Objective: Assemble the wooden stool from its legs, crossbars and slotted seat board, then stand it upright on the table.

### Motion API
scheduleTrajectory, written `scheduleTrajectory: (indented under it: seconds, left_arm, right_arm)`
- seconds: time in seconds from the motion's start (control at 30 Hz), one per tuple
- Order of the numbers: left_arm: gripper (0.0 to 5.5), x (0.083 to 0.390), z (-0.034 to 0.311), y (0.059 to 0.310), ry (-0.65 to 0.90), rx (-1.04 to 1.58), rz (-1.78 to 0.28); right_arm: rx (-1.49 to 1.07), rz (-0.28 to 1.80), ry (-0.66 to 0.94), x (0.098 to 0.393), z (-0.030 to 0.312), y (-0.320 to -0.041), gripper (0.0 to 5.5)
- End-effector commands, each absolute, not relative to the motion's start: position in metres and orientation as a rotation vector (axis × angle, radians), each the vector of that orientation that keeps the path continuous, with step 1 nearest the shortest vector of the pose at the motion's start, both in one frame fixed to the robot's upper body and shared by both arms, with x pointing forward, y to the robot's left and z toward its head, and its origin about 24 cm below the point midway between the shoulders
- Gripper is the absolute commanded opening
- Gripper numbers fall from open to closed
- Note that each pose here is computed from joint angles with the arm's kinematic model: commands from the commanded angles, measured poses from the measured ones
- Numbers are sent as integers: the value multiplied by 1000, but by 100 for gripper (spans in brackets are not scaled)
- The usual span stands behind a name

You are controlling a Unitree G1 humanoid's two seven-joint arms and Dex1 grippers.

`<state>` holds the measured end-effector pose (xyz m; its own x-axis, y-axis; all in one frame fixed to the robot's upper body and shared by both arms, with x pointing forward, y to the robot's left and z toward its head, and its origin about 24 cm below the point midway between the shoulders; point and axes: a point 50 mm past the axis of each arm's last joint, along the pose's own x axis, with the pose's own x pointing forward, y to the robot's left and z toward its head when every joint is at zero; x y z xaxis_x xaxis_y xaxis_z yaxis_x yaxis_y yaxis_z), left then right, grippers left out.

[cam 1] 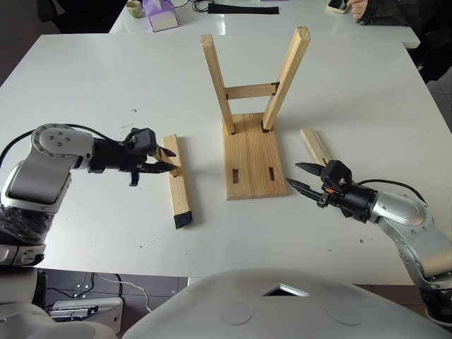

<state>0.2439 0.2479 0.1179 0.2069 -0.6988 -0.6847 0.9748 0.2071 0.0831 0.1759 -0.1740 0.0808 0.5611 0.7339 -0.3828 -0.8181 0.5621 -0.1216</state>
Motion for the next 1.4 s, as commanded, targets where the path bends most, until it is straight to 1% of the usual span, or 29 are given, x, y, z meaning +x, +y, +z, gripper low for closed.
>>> scheduleTrajectory:
  seconds: [0.03, 0.3, 0.5, 0.53, 0.63, 0.7, 0.8, 0.9, 1.03, 1.17, 1.4]
  left_arm:
    - [131, 241, 93, 255, 728, 606, -1334]
    - [131, 257, 101, 264, 696, 654, -1363]
    - [131, 257, 96, 263, 636, 577, -1325]
    - [168, 258, 95, 262, 621, 558, -1316]
    - [207, 259, 92, 257, 549, 513, -1347]
    - [232, 260, 86, 256, 521, 488, -1330]
    - [283, 261, 83, 258, 467, 489, -1290]
    - [287, 258, 87, 262, 412, 461, -1263]
    - [287, 256, 100, 265, 325, 402, -1210]
    - [287, 257, 124, 261, 206, 325, -1173]
    - [287, 256, 159, 256, 66, 269, -1105]
  right_arm:
    - [-322, 952, 310, 181, 83, -174, 218]
    - [-350, 964, 326, 186, 83, -178, 218]
    - [-371, 965, 328, 190, 83, -182, 218]
    - [-374, 965, 329, 190, 83, -182, 218]
    - [-380, 966, 332, 191, 82, -183, 218]
    - [-386, 977, 331, 193, 83, -183, 218]
    - [-401, 1000, 330, 197, 85, -184, 218]
    - [-416, 1009, 334, 200, 87, -188, 218]
    - [-428, 1024, 333, 203, 90, -191, 218]
    - [-438, 1036, 324, 207, 94, -193, 218]
    - [-459, 1052, 313, 214, 98, -196, 218]
